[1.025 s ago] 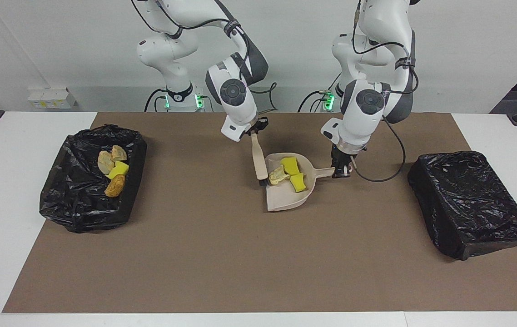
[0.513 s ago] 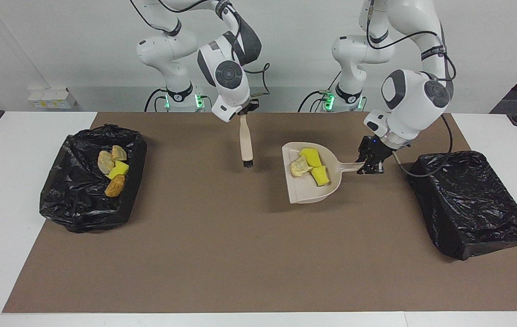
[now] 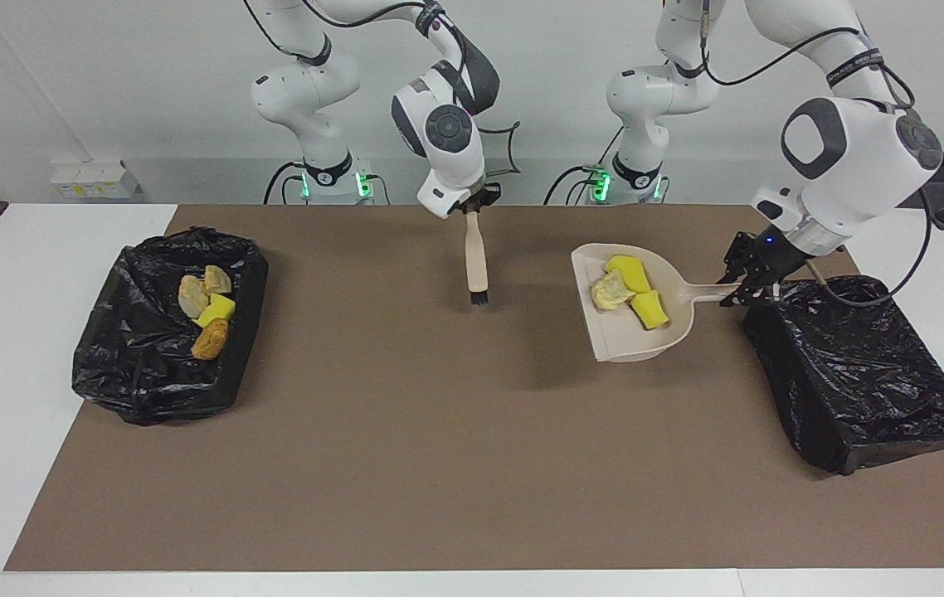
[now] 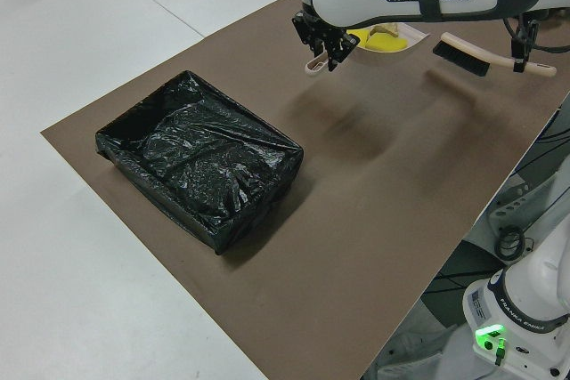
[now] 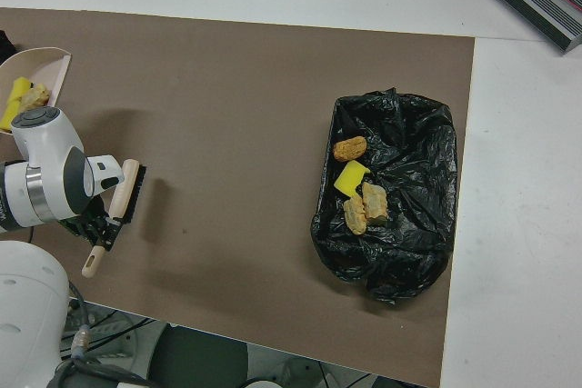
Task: Sweep and dump trash in bin
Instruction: 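Carry the dustpan with the left gripper while the right gripper drops the brush, then tip the dustpan over the black bag with the left gripper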
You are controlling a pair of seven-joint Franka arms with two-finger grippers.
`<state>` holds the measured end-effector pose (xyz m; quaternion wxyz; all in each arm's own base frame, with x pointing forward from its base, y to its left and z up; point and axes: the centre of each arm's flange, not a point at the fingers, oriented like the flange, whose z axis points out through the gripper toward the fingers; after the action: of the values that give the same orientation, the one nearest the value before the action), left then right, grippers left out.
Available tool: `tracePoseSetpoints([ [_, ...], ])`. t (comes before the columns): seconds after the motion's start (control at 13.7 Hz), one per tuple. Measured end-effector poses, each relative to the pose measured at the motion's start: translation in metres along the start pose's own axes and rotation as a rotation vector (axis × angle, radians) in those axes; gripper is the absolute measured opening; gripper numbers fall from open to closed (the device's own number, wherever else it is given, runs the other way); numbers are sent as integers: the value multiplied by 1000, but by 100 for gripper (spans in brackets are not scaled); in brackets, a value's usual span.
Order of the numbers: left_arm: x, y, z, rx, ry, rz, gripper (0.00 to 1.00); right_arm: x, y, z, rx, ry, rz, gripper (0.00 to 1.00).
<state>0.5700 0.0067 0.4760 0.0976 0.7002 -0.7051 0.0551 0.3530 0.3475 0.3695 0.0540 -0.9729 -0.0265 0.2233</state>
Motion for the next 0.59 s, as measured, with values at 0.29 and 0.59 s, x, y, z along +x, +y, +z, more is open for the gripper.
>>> tracePoseSetpoints([
  [0.29, -54, -11, -27, 12, -56, -52, 32, 16, -2, 20, 9, 34, 13, 26],
  [0.59, -119, -16, -51, 10, -166, -108, 32, 32, -3, 30, 23, 66, 25, 26],
])
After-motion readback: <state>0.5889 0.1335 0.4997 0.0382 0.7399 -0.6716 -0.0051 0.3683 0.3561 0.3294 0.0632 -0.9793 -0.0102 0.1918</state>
